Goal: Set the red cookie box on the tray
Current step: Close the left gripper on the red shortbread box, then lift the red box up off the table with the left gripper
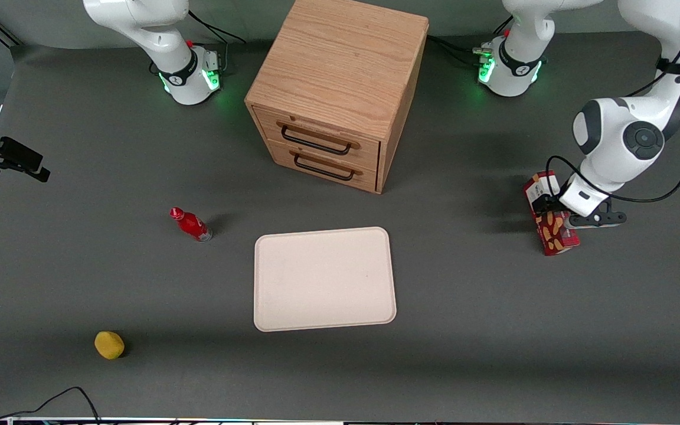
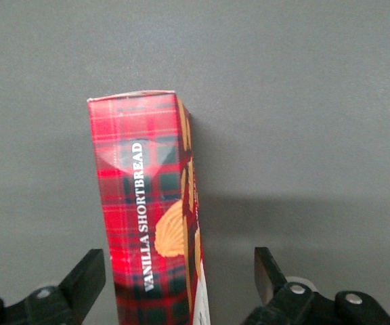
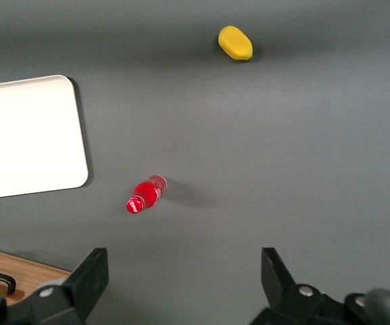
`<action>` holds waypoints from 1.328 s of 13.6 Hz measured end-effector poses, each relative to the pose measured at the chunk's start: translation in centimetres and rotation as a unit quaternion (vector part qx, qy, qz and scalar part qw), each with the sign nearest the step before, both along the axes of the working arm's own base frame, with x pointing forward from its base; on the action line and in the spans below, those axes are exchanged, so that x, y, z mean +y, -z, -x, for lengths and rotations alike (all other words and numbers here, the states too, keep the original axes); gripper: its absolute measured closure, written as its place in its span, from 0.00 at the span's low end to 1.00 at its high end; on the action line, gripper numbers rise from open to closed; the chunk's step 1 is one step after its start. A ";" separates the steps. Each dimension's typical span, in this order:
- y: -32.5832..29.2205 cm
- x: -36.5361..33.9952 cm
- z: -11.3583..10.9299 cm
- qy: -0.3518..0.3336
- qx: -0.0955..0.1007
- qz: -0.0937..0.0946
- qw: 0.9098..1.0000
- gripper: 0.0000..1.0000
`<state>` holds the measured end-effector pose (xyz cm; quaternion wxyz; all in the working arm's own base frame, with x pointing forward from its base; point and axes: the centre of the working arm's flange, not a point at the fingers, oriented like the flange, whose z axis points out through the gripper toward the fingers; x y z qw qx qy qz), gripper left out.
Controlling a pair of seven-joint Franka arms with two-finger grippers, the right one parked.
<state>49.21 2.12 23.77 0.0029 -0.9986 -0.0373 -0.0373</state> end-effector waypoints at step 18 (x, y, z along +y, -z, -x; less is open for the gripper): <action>-19.7 -3.8 -2.0 -0.023 0.117 -0.016 0.993 0.74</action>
